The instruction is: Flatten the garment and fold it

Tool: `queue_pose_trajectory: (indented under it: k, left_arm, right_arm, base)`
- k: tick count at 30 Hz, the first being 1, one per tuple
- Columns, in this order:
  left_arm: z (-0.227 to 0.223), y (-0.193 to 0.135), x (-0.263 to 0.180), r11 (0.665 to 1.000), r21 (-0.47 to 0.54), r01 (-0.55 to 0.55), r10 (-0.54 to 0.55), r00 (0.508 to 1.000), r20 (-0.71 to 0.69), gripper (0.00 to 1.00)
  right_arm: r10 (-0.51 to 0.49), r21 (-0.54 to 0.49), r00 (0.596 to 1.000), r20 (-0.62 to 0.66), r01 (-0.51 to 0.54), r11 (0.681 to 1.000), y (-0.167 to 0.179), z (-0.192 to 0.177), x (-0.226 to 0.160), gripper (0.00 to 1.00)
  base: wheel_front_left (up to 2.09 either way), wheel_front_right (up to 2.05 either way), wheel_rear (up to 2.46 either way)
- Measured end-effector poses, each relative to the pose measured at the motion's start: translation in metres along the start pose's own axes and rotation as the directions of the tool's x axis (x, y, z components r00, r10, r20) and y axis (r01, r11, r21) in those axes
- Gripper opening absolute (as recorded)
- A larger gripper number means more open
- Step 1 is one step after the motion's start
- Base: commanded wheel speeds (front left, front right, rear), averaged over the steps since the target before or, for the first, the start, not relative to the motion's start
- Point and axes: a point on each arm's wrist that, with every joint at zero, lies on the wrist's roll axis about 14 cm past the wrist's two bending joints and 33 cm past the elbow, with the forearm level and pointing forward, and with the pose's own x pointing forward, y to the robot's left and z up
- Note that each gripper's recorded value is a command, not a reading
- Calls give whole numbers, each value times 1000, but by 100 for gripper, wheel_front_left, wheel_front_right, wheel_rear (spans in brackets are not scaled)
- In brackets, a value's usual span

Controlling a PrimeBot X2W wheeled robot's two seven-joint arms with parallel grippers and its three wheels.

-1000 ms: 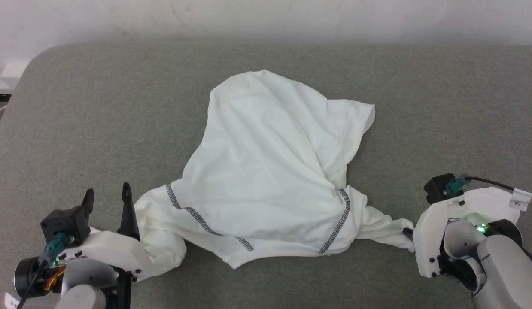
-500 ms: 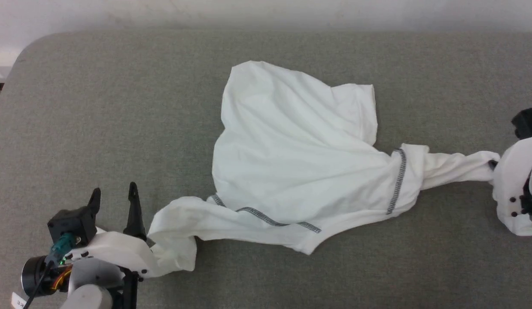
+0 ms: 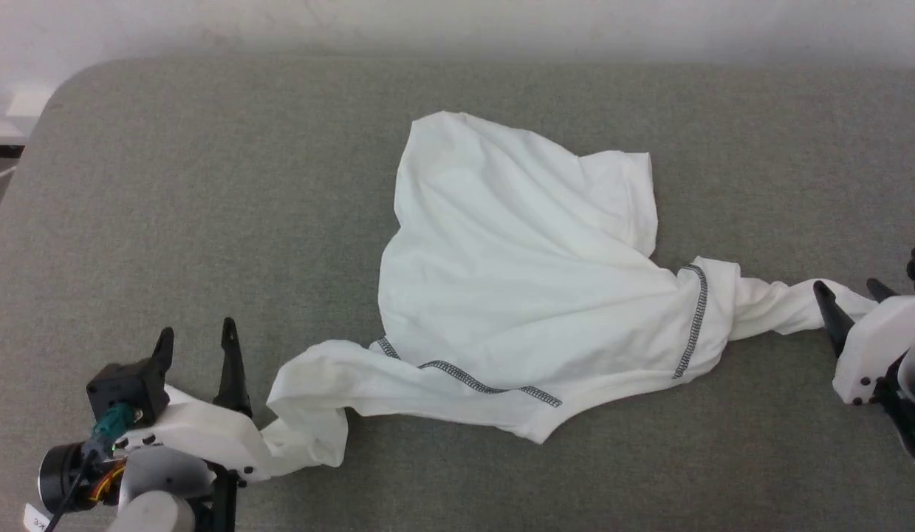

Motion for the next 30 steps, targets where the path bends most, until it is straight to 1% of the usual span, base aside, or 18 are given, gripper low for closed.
queue_pose_trajectory:
  k: [2,5,9,14,18,25,28,30]
  left_arm:
    - [4,-1,-4,1000,-3,5,-5,1000,13,100]
    - [8,-1,-10,1000,-3,5,-5,1000,24,100]
    - [12,-2,-17,1000,-7,9,-9,999,31,100]
    - [16,-8,-18,1000,-9,27,-26,999,40,100]
    - [13,-10,-16,1000,-10,29,-29,999,28,100]
    - [1,-5,-11,1000,-7,8,-9,1000,-9,100]
    - [-2,-4,-6,1000,-11,-2,1,1000,-11,100]
    - [-6,-4,-3,1000,-13,-3,3,1000,-20,100]
  right_arm:
    - [0,33,999,38,-2,999,3,1,-10,100]
    - [31,70,999,33,-34,997,17,-3,-25,100]
    - [105,89,993,-58,-100,991,42,-14,-44,100]
    - [201,98,964,-172,-187,978,71,-23,-57,100]
    - [243,97,938,-248,-225,969,87,-29,-51,100]
    - [287,83,894,-343,-275,958,107,-35,-24,100]
    - [282,80,871,-401,-274,958,109,-48,-13,100]
    - [276,84,844,-459,-268,960,109,-65,-8,100]
  base:
    - [0,0,0]
    - [0,0,0]
    - [0,0,0]
    - [0,0,0]
    - [0,0,0]
    - [0,0,0]
    - [0,0,0]
    - [0,0,0]
